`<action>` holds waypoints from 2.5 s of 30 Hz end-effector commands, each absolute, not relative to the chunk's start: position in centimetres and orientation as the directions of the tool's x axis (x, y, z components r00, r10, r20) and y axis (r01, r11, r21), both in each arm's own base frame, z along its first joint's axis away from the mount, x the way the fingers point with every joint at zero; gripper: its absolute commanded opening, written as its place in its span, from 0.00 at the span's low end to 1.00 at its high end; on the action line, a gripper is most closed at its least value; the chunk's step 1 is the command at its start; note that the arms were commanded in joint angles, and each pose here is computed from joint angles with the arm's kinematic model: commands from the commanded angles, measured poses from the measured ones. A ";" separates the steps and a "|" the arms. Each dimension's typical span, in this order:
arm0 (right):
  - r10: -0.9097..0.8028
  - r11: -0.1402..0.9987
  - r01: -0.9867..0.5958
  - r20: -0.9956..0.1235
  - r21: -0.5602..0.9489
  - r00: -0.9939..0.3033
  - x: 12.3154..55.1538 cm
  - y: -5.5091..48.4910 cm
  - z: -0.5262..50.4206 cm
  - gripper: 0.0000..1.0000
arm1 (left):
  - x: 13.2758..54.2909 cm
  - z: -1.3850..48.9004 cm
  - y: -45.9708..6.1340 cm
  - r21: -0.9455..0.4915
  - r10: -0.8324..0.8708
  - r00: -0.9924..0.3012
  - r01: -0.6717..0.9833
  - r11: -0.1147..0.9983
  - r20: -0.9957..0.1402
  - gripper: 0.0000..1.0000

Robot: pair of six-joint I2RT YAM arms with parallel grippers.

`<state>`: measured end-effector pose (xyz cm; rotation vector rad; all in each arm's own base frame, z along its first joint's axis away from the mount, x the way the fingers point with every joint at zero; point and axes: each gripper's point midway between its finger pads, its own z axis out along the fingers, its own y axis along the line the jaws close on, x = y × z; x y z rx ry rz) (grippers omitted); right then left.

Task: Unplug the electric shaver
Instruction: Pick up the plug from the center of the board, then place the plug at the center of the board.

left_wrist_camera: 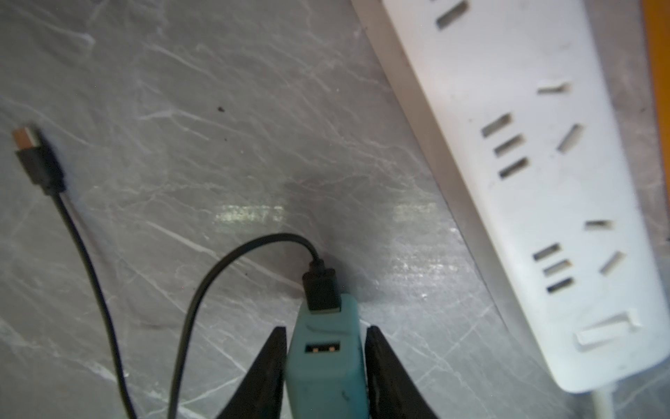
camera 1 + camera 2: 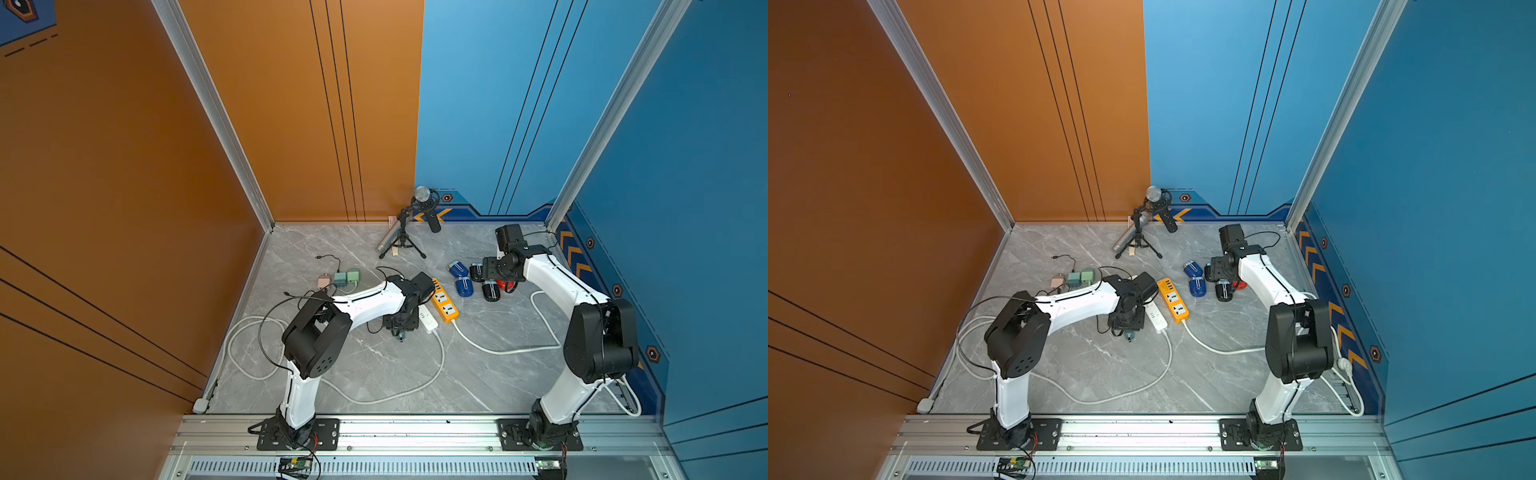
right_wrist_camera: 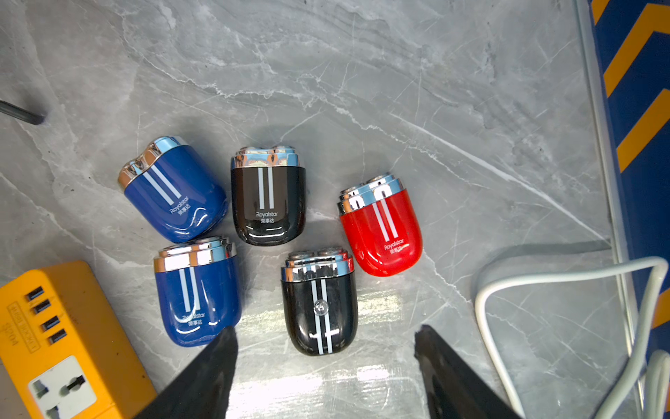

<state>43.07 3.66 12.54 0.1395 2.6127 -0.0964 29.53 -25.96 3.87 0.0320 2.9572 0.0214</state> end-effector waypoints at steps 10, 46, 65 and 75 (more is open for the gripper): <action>0.090 0.995 0.102 -0.527 0.006 -0.845 43.7 5.9 13.0 0.78 | 29.0 5.2 -22.3 0.042 -0.049 -0.981 -0.058 0.997 -0.188 0.15; 0.029 1.000 0.018 -0.583 0.024 -0.812 44.7 11.5 15.5 0.78 | 31.9 6.4 0.6 0.213 -0.618 -0.737 -0.673 0.708 -0.274 0.15; 0.062 0.996 0.089 -0.599 -0.016 -0.799 41.8 9.2 16.1 0.78 | 37.5 4.5 -0.4 0.135 -0.640 -0.719 -0.687 0.714 -0.271 0.26; 0.057 0.996 0.085 -0.596 -0.018 -0.801 41.8 9.6 15.9 0.79 | 35.3 5.5 -0.6 0.149 -0.604 -0.743 -0.658 0.738 -0.290 0.85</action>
